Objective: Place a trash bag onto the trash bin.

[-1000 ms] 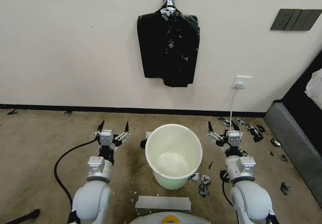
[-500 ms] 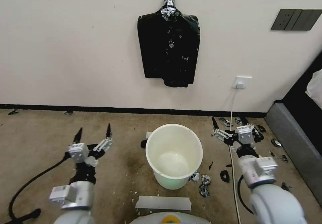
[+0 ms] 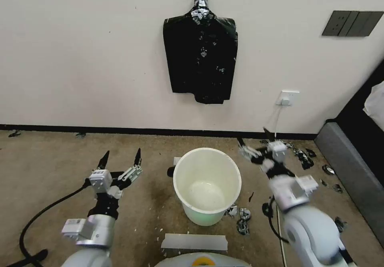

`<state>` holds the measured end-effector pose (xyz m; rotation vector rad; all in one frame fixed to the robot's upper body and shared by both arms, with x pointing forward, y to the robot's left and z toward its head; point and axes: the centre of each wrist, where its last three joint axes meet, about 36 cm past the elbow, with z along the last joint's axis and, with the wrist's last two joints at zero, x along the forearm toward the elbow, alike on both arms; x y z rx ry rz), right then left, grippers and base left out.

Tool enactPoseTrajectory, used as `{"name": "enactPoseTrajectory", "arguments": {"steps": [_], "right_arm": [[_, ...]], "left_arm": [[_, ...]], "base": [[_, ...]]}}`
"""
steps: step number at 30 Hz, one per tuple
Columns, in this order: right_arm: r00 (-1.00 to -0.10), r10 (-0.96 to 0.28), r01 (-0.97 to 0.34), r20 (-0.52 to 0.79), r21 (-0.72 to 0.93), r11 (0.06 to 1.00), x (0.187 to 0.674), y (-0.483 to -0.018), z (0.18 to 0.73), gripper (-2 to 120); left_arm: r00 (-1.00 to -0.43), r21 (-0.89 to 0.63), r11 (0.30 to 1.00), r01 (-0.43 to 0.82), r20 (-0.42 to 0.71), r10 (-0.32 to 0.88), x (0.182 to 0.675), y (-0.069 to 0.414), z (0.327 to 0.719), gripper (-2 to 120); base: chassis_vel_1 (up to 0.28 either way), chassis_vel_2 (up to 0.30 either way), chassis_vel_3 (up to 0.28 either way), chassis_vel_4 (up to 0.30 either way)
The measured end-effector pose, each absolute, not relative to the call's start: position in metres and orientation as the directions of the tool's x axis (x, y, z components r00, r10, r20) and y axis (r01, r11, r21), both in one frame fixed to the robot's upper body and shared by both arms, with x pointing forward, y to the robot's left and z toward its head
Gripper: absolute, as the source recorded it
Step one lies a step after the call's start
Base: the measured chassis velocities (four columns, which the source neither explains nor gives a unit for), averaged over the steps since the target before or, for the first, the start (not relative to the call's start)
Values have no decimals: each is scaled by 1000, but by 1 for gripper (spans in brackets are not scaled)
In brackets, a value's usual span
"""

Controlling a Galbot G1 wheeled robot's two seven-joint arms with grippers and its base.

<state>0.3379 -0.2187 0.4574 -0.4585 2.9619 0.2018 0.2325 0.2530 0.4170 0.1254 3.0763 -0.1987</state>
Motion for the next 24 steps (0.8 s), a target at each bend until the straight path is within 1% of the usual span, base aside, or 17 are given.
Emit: {"name": "enactPoseTrajectory", "arguments": {"steps": [3,4,7,8,11,12,14,16,17,20,21,24], "right_arm": [[-923,-333,-361,-193,134,923,375,-203,479,100],[-923,-333,-361,-193,134,923,375,-203,479,100],[-902,-374,-404,-216,118,907,409,-188,506,100],[-902,-374,-404,-216,118,907,409,-188,506,100],[-887,-394,-425,-242,88,901,440,-174,543,100],[-887,-394,-425,-242,88,901,440,-174,543,100],[-879,-400,-432,-261,78,899,457,-164,570,100],[-872,-394,-427,-290,58,902,476,-152,600,100],[-872,-394,-427,-290,58,902,476,-152,600,100],[-870,-383,-408,-312,15,913,501,-126,635,100],[-870,-383,-408,-312,15,913,501,-126,635,100],[-894,-329,-336,-304,-32,941,524,-99,650,100]], "left_arm": [[-995,-124,988,91,-61,84,230,253,416,100],[-995,-124,988,91,-61,84,230,253,416,100],[-993,-122,987,101,-67,93,228,252,416,100],[-993,-122,987,101,-67,93,228,252,416,100],[-993,-109,990,90,-82,81,228,253,417,100],[-993,-109,990,90,-82,81,228,253,417,100],[-994,-102,992,73,-92,63,228,253,418,100],[-994,-103,993,63,-93,54,225,252,418,100],[-994,-103,993,63,-93,54,225,252,418,100],[-995,-105,993,52,-92,43,224,252,417,100],[-995,-105,993,52,-92,43,224,252,417,100],[-995,-108,993,44,-94,34,224,252,417,100]], "base": [[0,0,0,0],[0,0,0,0],[0,0,0,0],[0,0,0,0],[0,0,0,0],[0,0,0,0],[0,0,0,0],[0,0,0,0],[0,0,0,0],[0,0,0,0],[0,0,0,0],[0,0,0,0]]}}
